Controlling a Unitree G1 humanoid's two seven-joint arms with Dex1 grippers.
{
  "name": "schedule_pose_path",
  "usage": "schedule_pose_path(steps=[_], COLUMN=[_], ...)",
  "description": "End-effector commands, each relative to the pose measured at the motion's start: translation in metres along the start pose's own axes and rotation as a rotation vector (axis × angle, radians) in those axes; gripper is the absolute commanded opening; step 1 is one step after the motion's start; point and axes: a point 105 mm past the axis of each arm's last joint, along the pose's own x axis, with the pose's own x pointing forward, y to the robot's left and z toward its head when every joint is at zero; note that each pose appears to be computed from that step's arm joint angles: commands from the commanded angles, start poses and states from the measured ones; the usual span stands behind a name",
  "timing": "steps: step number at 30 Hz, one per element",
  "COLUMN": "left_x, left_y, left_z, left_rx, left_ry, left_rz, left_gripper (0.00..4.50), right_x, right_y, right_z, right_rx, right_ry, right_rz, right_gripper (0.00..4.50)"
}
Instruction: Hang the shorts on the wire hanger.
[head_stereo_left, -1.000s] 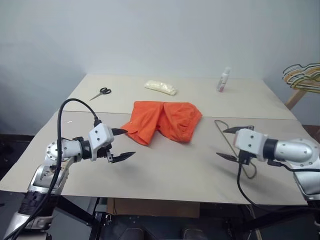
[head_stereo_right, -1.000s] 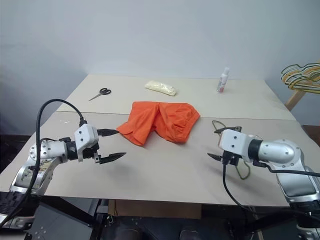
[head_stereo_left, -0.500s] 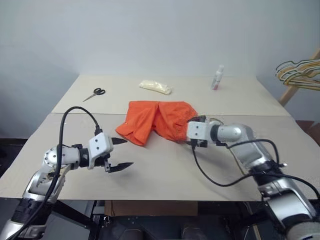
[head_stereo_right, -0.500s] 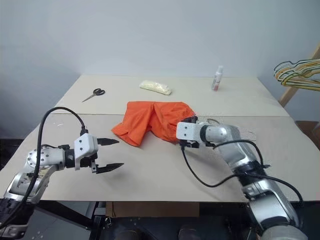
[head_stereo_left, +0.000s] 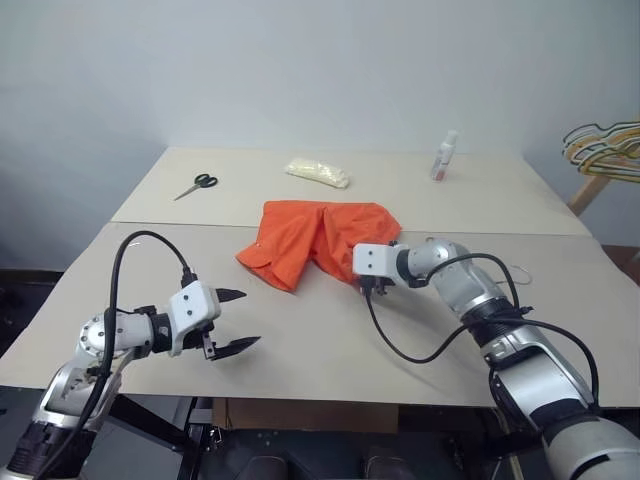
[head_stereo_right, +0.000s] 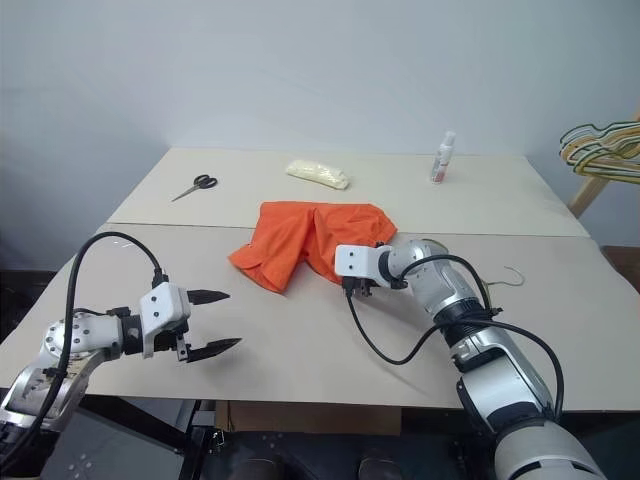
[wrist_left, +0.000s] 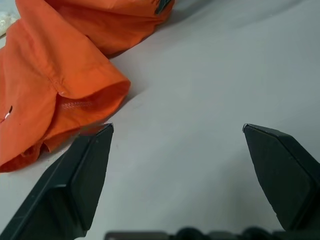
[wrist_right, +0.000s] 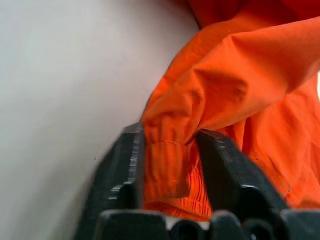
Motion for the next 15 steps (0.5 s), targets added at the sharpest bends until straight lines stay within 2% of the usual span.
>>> schedule_pose_path(steps=[1,2,3,7,15], left_x=[-0.004,-0.004,-0.004,-0.002,0.025], left_y=[0.007,0.007,0.007,0.013,0.061], left_z=[0.012,0.012,0.012,0.013,0.022], left_rx=[0.056,0.056,0.058,0.070,0.085], left_ry=[-0.016,-0.016,-0.016,-0.022,-0.048], left_rz=[0.026,0.025,0.024,0.035,0.172], left_gripper=[4.50,4.50,4.50,4.50,4.50], right_x=[-0.005,-0.006,-0.007,-0.010,-0.028], right_y=[-0.006,-0.005,-0.005,-0.005,-0.005], right_z=[-0.002,-0.003,-0.003,-0.002,0.007], right_rx=[0.031,0.045,0.053,0.069,0.022], right_ry=[0.015,0.015,0.014,0.008,-0.023], right_rz=[-0.005,0.001,0.004,-0.007,-0.119], right_gripper=[0.34,0.07,0.03,0.03,0.03])
